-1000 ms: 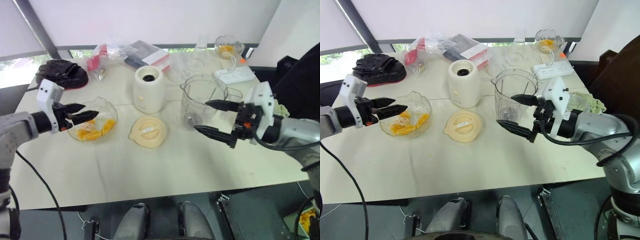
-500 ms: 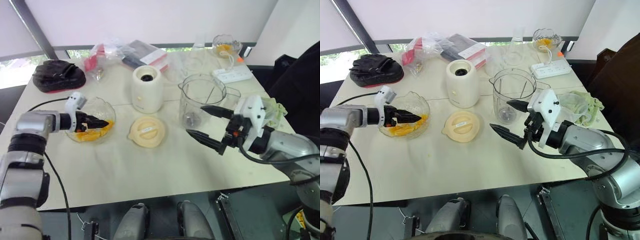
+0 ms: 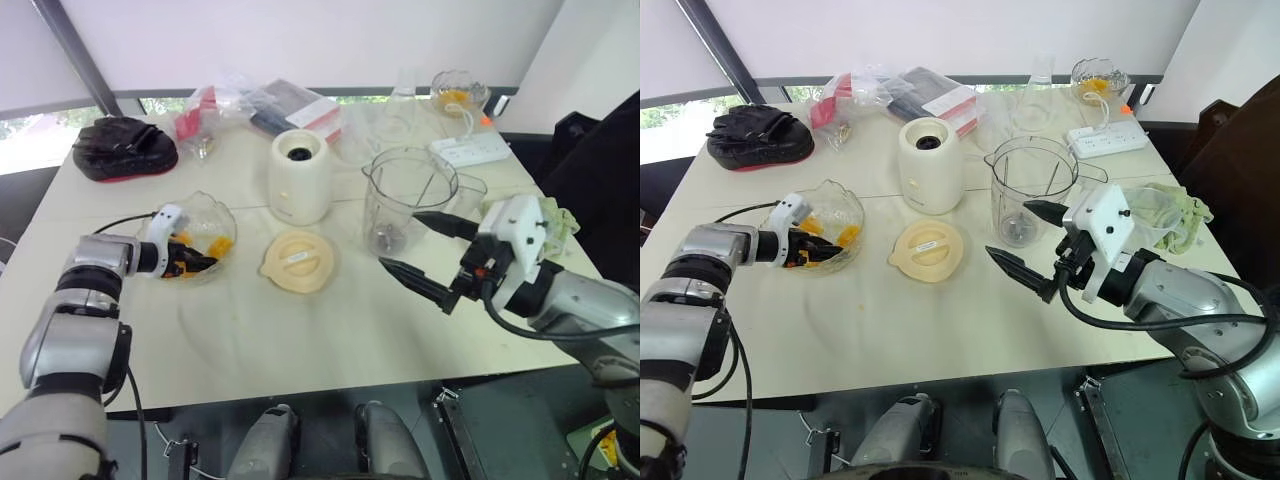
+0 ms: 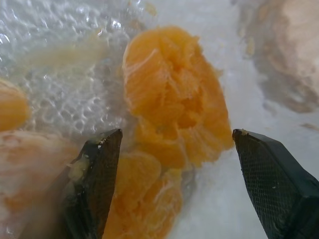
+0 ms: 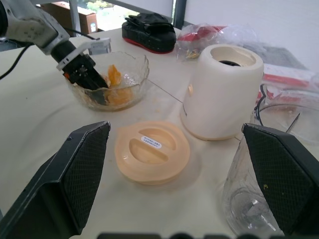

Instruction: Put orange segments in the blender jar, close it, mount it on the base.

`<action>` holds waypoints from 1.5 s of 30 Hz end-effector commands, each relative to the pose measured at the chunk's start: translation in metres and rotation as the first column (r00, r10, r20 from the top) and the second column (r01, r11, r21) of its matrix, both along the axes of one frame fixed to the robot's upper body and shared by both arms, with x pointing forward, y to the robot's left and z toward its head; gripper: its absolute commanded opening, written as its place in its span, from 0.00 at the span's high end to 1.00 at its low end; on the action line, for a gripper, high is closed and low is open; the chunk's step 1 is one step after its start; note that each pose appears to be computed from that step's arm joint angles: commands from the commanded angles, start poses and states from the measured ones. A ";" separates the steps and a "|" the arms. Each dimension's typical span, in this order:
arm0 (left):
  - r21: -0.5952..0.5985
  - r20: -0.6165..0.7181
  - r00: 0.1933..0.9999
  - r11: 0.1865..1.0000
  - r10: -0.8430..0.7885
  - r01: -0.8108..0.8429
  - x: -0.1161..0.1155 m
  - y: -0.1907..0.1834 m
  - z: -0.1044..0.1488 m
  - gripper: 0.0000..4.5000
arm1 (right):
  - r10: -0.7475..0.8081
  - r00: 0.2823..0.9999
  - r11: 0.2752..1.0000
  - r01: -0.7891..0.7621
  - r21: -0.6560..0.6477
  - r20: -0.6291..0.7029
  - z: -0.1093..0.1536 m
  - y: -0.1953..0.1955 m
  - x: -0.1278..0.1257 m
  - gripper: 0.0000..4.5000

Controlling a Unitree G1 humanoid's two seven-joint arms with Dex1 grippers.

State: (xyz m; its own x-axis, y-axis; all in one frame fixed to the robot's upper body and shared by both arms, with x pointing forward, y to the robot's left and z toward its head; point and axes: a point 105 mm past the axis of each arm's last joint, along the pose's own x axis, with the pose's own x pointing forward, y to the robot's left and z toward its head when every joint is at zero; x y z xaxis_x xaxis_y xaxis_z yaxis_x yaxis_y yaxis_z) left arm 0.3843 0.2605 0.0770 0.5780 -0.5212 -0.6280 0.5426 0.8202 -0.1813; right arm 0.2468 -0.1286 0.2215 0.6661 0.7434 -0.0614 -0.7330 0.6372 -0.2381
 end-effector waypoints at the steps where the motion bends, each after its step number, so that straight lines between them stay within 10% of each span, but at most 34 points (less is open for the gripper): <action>1: -0.001 0.063 0.997 0.999 0.033 -0.033 0.010 0.001 0.011 0.18 | 0.001 0.999 1.000 -0.001 -0.014 0.051 0.011 0.000 -0.004 0.01; 26: -0.004 0.070 0.991 0.993 0.116 -0.116 0.019 -0.010 -0.001 0.18 | -0.012 0.998 0.999 0.014 -0.034 0.061 0.015 -0.001 0.004 0.01; 35: 0.034 0.040 0.991 0.991 0.128 -0.129 0.014 -0.002 -0.007 0.99 | -0.018 0.997 0.999 0.021 -0.041 0.074 0.017 -0.001 0.008 0.00; 45: -0.039 0.115 0.982 0.988 0.151 -0.148 0.019 0.004 0.009 0.99 | -0.017 0.997 0.999 0.021 -0.044 0.081 0.018 -0.001 0.012 0.00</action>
